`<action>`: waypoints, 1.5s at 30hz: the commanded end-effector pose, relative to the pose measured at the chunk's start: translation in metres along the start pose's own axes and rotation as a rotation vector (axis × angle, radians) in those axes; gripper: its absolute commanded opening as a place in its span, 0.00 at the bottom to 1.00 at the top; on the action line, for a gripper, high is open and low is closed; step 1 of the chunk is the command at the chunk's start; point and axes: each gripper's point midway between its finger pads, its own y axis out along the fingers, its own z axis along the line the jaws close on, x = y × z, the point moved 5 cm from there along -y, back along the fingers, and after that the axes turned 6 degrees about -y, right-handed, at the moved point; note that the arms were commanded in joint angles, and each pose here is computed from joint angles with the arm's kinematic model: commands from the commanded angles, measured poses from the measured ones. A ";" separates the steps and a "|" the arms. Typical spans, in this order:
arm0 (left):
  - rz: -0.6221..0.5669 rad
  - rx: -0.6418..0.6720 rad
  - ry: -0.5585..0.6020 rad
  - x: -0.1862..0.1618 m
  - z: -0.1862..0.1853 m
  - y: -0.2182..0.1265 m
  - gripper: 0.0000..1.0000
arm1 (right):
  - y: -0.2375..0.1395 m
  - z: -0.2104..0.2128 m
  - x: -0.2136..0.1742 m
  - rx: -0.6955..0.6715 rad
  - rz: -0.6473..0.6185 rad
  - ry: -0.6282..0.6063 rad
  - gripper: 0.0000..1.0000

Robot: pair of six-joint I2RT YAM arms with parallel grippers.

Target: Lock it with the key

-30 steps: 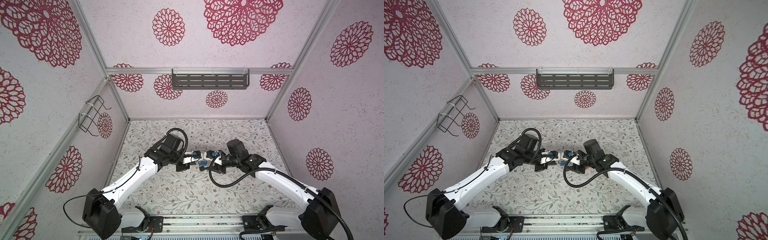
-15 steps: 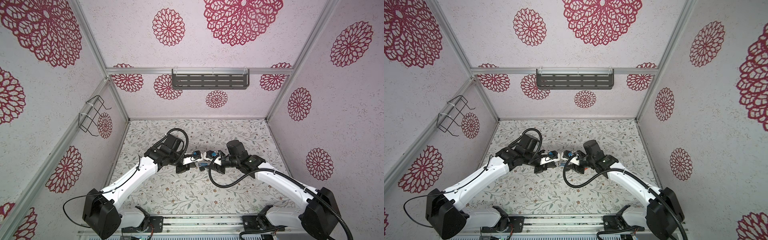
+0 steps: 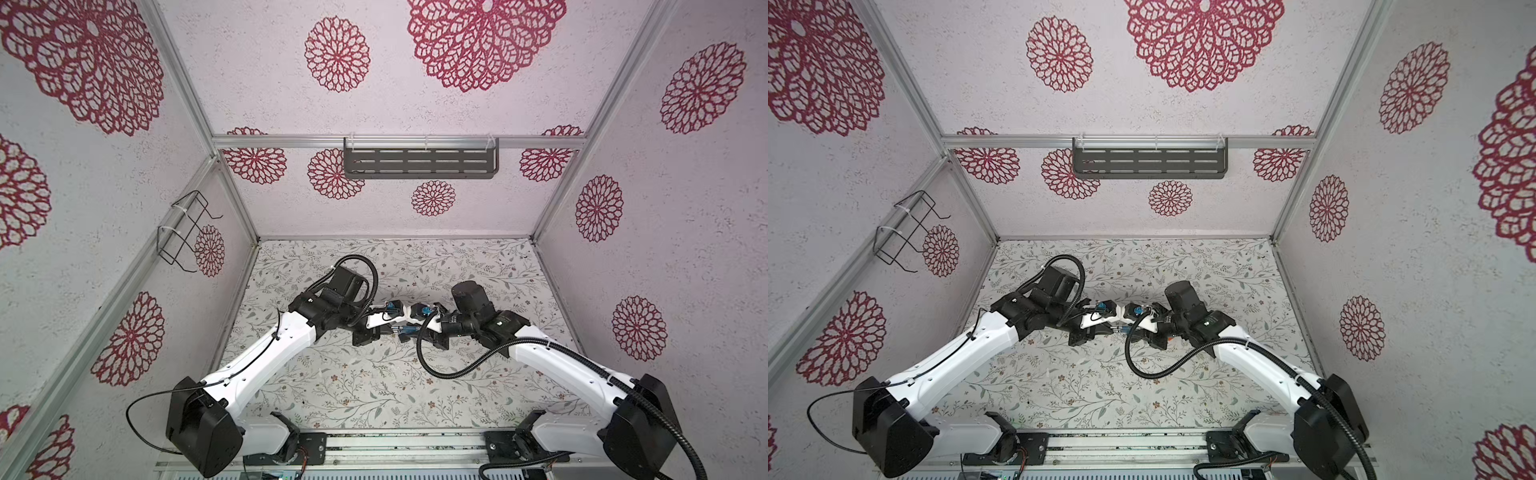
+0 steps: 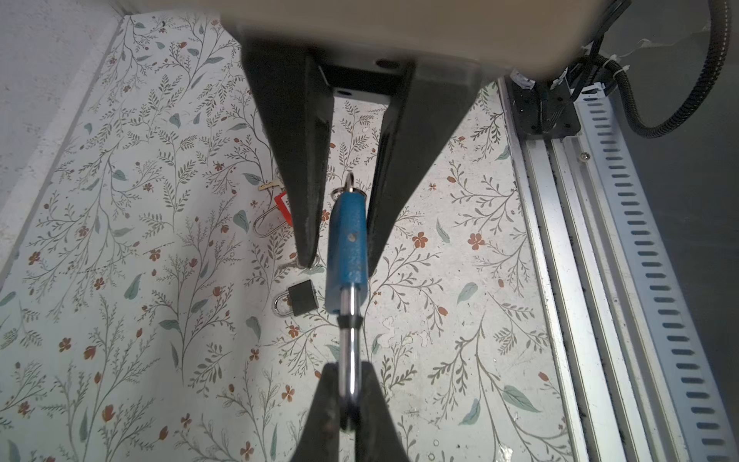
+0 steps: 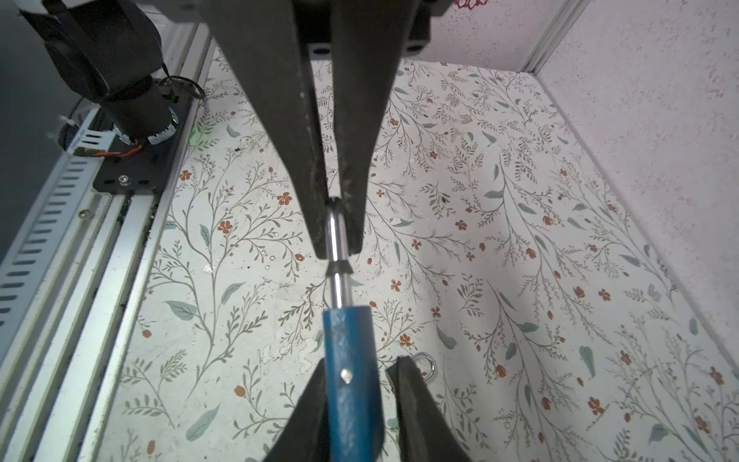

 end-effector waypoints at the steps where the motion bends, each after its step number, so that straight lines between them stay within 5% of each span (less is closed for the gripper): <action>1: -0.038 -0.013 0.029 0.013 0.000 -0.003 0.00 | -0.002 -0.001 0.012 0.010 -0.030 -0.034 0.24; 9: -0.037 -0.015 0.034 0.014 0.001 -0.002 0.00 | -0.001 0.000 0.015 0.022 -0.042 -0.038 0.13; 21: -0.035 -0.022 0.037 0.015 0.002 -0.001 0.00 | -0.001 0.001 0.015 0.029 -0.046 -0.033 0.21; 30: -0.031 -0.013 0.037 0.014 0.002 -0.001 0.00 | -0.002 0.003 0.016 0.041 -0.061 -0.033 0.09; 32: -0.037 -0.016 0.037 0.015 0.002 -0.002 0.04 | -0.002 0.004 0.015 0.043 -0.060 -0.032 0.06; 34: -0.036 0.002 0.034 0.014 0.004 -0.004 0.24 | -0.002 0.005 0.015 0.043 -0.060 -0.031 0.06; 37: -0.042 0.039 0.043 0.013 0.006 -0.008 0.38 | -0.003 0.006 0.014 0.037 -0.067 -0.024 0.05; 45: -0.122 0.170 0.009 0.008 0.012 -0.028 0.57 | -0.003 0.004 0.010 0.014 -0.076 0.002 0.03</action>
